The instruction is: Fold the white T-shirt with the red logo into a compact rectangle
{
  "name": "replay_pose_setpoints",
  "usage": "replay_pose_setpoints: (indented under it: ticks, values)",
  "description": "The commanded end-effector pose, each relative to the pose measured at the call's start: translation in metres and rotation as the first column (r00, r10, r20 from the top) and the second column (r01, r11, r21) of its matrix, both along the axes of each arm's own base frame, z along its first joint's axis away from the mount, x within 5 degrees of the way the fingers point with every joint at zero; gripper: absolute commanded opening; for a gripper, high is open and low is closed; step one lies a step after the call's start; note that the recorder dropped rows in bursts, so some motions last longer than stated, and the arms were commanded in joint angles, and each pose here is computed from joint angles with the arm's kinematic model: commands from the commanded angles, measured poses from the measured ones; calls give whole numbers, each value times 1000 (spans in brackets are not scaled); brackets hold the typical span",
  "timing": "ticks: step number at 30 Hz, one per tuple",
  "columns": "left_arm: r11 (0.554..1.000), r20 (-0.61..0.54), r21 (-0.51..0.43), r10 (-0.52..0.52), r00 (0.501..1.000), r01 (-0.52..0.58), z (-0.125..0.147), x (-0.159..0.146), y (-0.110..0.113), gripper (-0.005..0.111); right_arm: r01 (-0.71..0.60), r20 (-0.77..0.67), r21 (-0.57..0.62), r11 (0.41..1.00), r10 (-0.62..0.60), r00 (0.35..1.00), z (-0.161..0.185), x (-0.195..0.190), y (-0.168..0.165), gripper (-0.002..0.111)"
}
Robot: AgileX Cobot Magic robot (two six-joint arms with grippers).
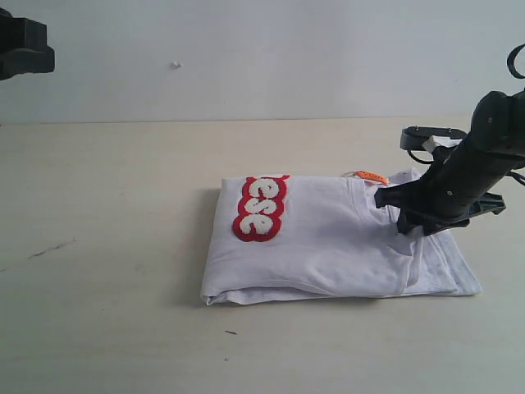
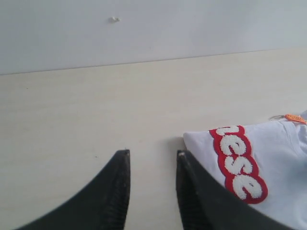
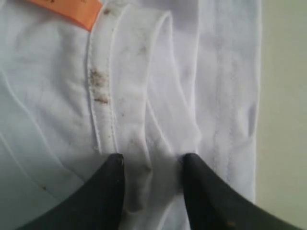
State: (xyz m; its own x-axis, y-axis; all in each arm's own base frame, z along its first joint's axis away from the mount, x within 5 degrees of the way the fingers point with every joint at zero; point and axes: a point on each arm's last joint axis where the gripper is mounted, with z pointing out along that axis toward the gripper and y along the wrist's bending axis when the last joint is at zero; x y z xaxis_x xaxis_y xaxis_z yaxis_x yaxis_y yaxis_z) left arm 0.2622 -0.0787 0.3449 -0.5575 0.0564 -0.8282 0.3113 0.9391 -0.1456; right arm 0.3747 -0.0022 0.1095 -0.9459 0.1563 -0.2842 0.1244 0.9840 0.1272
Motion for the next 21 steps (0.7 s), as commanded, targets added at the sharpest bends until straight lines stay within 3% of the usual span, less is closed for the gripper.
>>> replay_pose_setpoints:
  ticks: [1,4,5,12,21]
  values:
    - [1000,4,-6,5,1000,-5,-1,1,1,34,-36,38,-13,999,36,999,9,2,-2,26]
    - [1000,4,-5,4,1000,-4,-1,1,1,34,-105,20,-2,994,105,994,9,0,1,2]
    - [1000,3,-7,5,1000,-5,-1,0,1,34,-112,15,8,994,111,994,8,-1,2,0]
    - [1000,-6,-6,1,1000,-1,-1,0,0,34,-131,52,28,991,130,990,23,-1,5,0]
    - [1000,-6,-12,3,1000,-3,-1,0,0,34,-145,253,-30,989,148,956,100,-12,4,0]
